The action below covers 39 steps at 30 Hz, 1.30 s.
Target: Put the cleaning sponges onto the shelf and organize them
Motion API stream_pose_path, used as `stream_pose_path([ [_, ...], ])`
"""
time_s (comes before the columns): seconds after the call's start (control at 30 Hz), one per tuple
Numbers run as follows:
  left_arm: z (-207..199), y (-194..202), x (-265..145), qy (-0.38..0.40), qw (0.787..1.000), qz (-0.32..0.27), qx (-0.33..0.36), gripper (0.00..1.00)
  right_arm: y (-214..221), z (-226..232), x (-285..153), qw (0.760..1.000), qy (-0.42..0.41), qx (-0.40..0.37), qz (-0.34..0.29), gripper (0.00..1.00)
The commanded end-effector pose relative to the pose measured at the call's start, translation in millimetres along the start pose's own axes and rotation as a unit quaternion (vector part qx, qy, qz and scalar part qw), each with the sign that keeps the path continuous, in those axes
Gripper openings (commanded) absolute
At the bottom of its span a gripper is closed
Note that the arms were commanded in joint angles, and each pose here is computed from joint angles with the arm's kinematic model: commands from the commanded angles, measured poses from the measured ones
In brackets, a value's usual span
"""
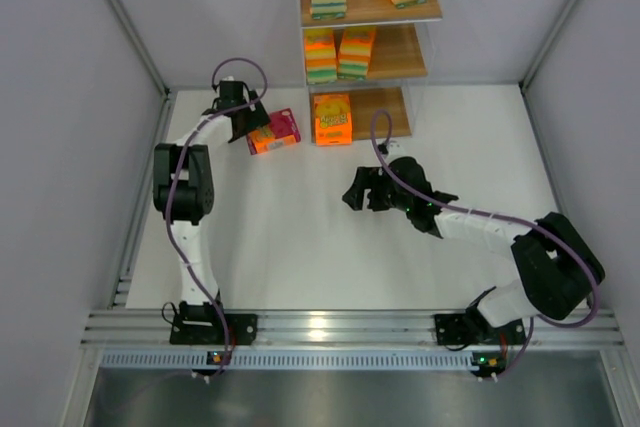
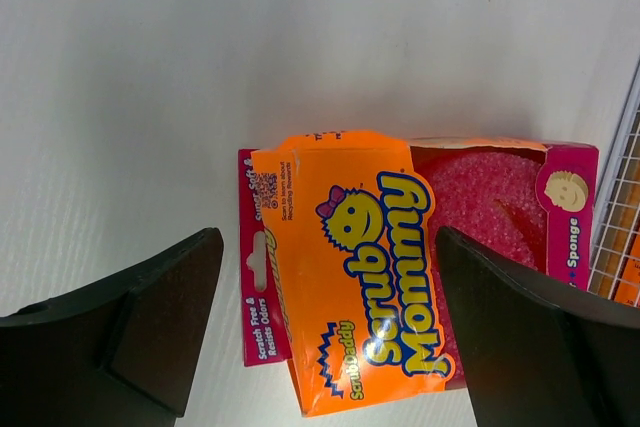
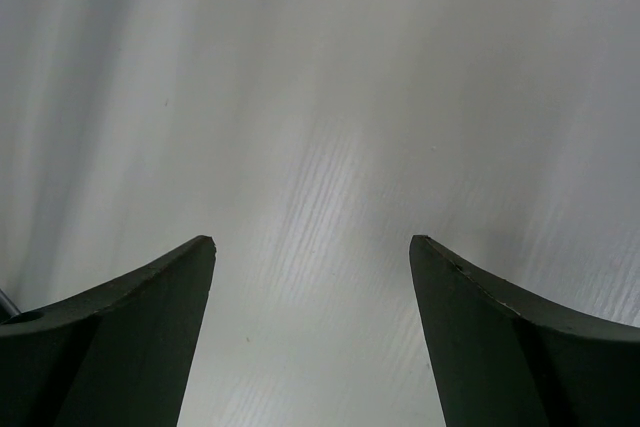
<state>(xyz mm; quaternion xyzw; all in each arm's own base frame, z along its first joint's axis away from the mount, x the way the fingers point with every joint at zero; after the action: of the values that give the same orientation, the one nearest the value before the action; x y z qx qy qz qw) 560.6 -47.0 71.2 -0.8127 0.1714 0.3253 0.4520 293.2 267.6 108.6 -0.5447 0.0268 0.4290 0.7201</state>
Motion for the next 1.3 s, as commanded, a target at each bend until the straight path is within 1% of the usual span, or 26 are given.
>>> stream_pose_path([
  [0.0,-12.0,-16.9,4.7,0.027,1.000,-0.013,-0.002,0.93,-20.7,0.4,2.7,1.000,0.000,0.000,-0.022,0.81],
  [0.23,-17.8,-16.4,16.0,0.038,0.999,-0.008,-0.008,0.83,-18.8,-2.8,1.2,1.000,0.006,0.003,-0.017,0.81],
  [0.27,-20.5,-10.9,18.0,0.048,0.999,0.004,-0.008,0.81,-17.3,-4.1,1.3,1.000,0.008,0.002,-0.016,0.81],
  [0.33,-22.3,-8.2,19.8,0.055,0.998,0.009,-0.008,0.79,-16.5,-6.0,1.3,1.000,0.011,0.003,-0.016,0.81],
  [0.37,-24.9,-7.0,20.6,0.064,0.998,0.011,-0.008,0.74,-15.7,-7.2,1.6,1.000,0.014,0.004,-0.016,0.81],
  [0.43,-28.0,-4.2,21.0,0.076,0.997,0.015,-0.009,0.68,-16.0,-8.3,1.3,1.000,0.015,0.005,-0.016,0.81],
  [0.47,-34.8,-6.4,18.8,0.095,0.995,0.013,-0.009,0.66,-15.4,-8.8,1.3,1.000,0.016,0.005,-0.016,0.81],
  [0.5,-33.7,-1.3,18.7,0.098,0.995,0.017,-0.011,0.58,-14.5,-8.9,1.7,1.000,0.017,0.005,-0.015,0.80],
  [0.6,-39.5,-5.5,11.1,0.118,0.993,0.003,-0.015,0.56,-12.7,-10.7,1.9,1.000,0.019,0.005,-0.013,0.80],
  [0.63,-35.4,-1.0,10.9,0.113,0.993,0.005,-0.017,0.56,-14.5,-10.5,1.3,1.000,0.019,0.005,-0.016,0.80],
  [0.7,-36.0,-6.2,0.8,0.114,0.993,-0.006,-0.015,0.56,-13.0,-11.0,1.2,1.000,0.019,0.005,-0.014,0.80],
  [0.73,-30.5,0.8,-1.0,0.108,0.994,0.001,-0.013,0.56,-13.8,-10.6,0.9,1.000,0.019,0.005,-0.015,0.80],
  [0.8,-30.8,-6.4,-16.6,0.106,0.994,-0.013,-0.013,0.56,-12.7,-10.6,0.6,1.000,0.019,0.004,-0.014,0.80],
  [0.83,-21.5,5.0,-19.9,0.096,0.995,-0.003,-0.014,0.56,-13.1,-10.7,-0.1,1.000,0.018,0.005,-0.015,0.80],
  [0.87,-25.2,-4.1,-36.3,0.101,0.995,-0.016,-0.015,0.56,-13.1,-10.0,-0.7,1.000,0.017,0.006,-0.015,0.80],
  [0.93,-19.8,0.2,-51.9,0.092,0.995,-0.020,-0.025,0.56,-13.2,-7.9,-2.1,1.000,0.013,0.007,-0.014,0.80],
  [1.0,-15.4,7.7,-78.3,0.090,0.995,-0.023,-0.035,0.56,-17.7,-4.3,-5.8,1.000,0.007,0.009,-0.018,0.80],
  [1.03,-12.4,14.6,-87.8,0.075,0.996,-0.026,-0.038,0.56,-18.3,-2.8,-7.2,1.000,0.003,0.008,-0.018,0.80],
  [1.07,-2.9,20.4,-107.6,0.054,0.997,-0.042,-0.044,0.57,-21.6,0.2,-10.7,1.000,-0.001,0.010,-0.021,0.80],
  [1.13,2.6,35.4,-128.9,0.008,0.995,-0.076,-0.063,0.57,-25.8,3.9,-15.4,1.000,-0.006,0.012,-0.024,0.80],
  [1.17,-2.8,33.6,-153.9,0.014,0.992,-0.100,-0.079,0.57,-30.5,6.4,-20.1,0.999,-0.007,0.015,-0.031,0.80],
  [1.2,9.5,60.4,-157.9,-0.008,0.988,-0.091,-0.124,0.57,-32.5,8.6,-22.6,0.999,-0.009,0.019,-0.034,0.80],
  [1.23,-5.8,72.0,-179.9,0.014,0.985,-0.100,-0.143,0.57,-34.1,9.8,-25.0,0.999,-0.012,0.022,-0.036,0.80],
  [1.27,2.5,81.0,-187.7,-0.010,0.979,-0.119,-0.166,0.57,-37.6,12.7,-29.8,0.999,-0.016,0.028,-0.042,0.80],
])
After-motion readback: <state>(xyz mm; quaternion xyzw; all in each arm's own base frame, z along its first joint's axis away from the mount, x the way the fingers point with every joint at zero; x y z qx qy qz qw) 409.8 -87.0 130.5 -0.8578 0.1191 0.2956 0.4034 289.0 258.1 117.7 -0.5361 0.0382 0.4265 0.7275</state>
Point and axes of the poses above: each gripper's point midway between its finger pads, its own x axis out along the fingers, its own z axis along the line the jaws close on, y = z × x, the point moved 1 cm from there along -x, back along the fingers, and after that the axes turned 6 degrees about -x, right-handed, at the moved point
